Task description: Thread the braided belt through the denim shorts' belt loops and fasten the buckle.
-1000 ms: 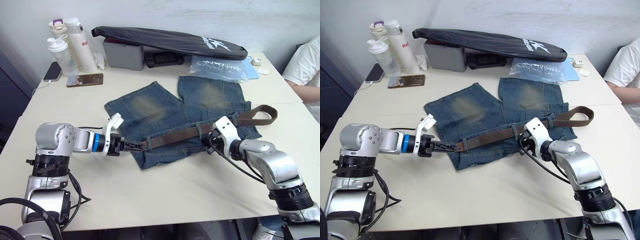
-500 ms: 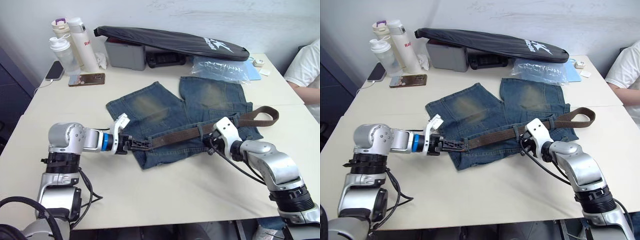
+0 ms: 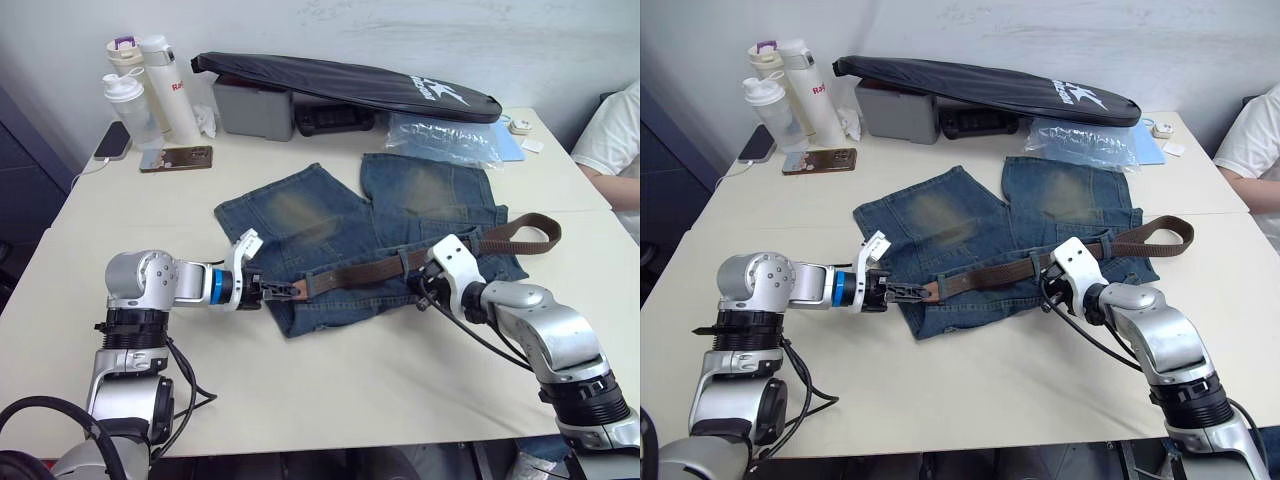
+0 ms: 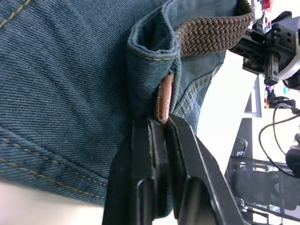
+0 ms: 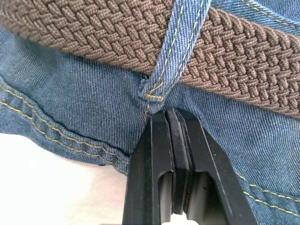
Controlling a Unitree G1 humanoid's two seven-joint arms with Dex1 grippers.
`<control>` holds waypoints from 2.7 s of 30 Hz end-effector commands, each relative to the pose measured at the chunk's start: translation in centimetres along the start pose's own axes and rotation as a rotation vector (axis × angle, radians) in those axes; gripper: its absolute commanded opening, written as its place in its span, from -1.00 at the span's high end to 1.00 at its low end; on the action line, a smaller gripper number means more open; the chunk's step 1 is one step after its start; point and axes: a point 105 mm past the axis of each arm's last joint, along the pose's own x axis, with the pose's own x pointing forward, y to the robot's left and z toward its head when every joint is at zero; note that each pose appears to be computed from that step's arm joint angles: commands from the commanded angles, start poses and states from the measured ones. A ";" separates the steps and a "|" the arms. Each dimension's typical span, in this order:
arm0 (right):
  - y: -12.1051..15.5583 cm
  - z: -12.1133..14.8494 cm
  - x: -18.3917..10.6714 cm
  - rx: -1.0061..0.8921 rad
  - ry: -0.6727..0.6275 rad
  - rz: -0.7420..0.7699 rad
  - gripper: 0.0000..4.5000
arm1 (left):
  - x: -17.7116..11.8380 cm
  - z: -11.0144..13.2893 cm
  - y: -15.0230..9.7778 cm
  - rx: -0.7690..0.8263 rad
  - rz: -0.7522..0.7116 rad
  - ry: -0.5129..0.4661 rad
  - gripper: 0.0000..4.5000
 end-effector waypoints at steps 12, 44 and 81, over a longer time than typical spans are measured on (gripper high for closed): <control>1.2 -3.7 1.0 0.051 0.147 0.039 1.00 | -7.2 0.1 1.8 0.044 0.095 -0.020 0.97; 2.7 -2.4 4.4 -0.050 0.163 0.211 1.00 | -30.0 -3.7 10.8 -0.125 0.758 -0.188 0.97; 3.4 -2.5 1.7 -0.002 0.137 0.173 1.00 | -23.5 13.2 5.8 0.806 0.685 -0.421 -0.96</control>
